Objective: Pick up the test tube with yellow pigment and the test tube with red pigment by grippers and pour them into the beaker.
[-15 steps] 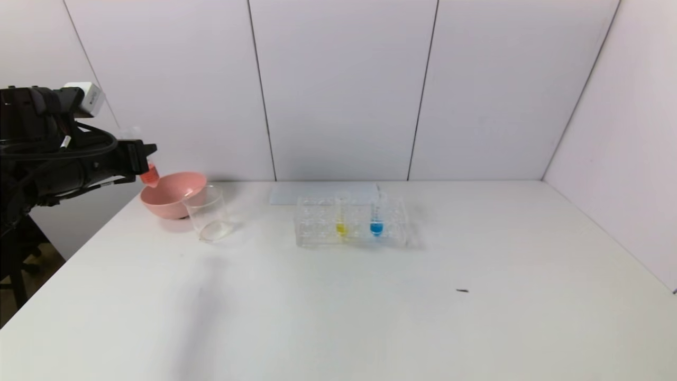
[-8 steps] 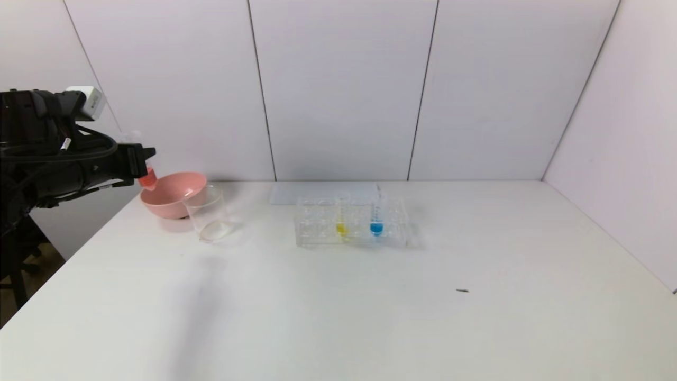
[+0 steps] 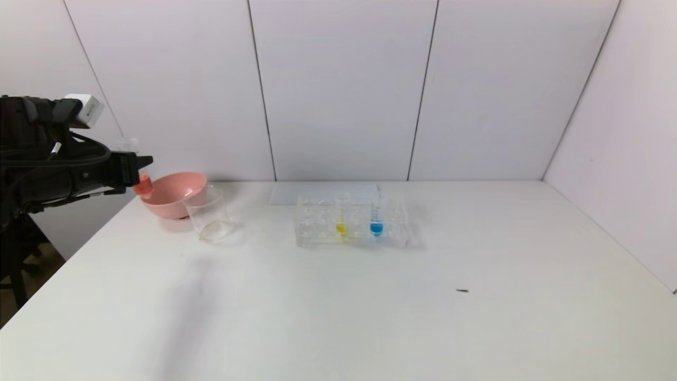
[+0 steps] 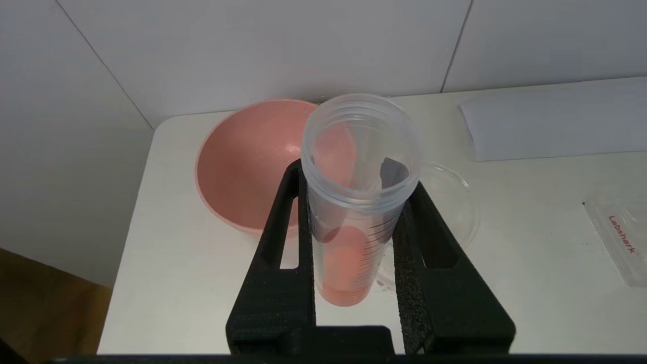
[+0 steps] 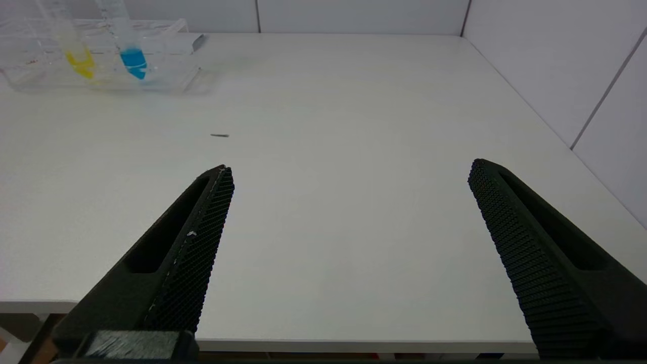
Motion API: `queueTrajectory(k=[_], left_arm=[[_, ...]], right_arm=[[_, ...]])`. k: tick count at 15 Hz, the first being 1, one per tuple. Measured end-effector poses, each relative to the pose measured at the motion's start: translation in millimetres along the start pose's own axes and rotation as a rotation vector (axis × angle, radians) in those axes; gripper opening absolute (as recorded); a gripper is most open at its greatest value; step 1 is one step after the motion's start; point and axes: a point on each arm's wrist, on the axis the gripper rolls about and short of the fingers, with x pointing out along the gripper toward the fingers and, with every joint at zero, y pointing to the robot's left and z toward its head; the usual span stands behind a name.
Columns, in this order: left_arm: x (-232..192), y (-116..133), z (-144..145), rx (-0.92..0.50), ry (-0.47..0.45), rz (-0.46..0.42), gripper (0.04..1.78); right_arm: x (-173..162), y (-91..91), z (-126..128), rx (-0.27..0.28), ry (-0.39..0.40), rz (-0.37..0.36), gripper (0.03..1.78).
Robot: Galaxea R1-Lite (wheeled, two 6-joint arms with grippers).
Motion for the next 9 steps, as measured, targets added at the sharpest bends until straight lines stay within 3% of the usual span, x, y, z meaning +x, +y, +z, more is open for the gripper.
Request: queueTrajectory(k=[9], left_arm=[[-1.0, 5.0, -2.5, 0.098, 0.061, -0.014, 0.46]], right_arm=[[0.0, 0.0, 0.0, 0.0, 0.0, 0.0, 1.7]])
